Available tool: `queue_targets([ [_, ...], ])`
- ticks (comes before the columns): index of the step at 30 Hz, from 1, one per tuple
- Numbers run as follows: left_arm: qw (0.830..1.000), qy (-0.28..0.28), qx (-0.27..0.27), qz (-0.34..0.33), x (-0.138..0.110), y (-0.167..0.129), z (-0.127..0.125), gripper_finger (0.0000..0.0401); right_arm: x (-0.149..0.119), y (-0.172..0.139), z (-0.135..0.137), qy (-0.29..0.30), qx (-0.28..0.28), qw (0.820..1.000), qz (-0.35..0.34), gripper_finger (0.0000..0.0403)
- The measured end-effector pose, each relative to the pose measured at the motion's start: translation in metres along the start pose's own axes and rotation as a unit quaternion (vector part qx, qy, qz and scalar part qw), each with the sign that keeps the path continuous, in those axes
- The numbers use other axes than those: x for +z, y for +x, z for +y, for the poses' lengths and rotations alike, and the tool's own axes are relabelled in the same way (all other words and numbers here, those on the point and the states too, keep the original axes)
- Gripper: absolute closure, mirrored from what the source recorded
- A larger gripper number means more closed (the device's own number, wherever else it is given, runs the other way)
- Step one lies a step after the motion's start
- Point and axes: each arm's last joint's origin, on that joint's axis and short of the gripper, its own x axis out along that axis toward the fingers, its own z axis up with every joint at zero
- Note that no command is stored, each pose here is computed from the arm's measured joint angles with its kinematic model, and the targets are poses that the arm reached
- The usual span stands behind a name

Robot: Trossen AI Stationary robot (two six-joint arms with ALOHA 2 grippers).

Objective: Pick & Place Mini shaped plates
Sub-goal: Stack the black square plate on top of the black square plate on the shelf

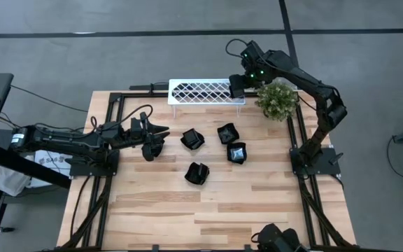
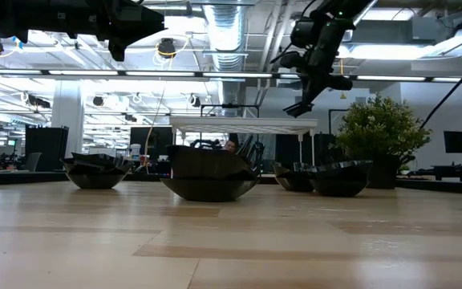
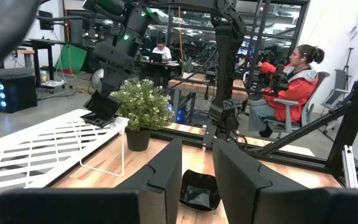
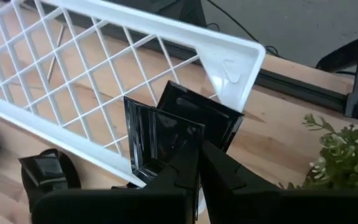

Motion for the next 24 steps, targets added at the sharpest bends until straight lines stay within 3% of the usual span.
queue_targets([
  [6,1.000,0.000,0.000,0.000,0.0000,0.0000,0.0001,0.0308,-0.0014,0.0024,0.0005,0.041,-0.020,0.999,0.001,0.0395],
  [24,1.000,0.000,0.000,0.000,0.0000,0.0000,0.0000,0.0308,-0.0028,0.0026,0.0024,0.042,-0.024,0.999,0.001,0.0395],
])
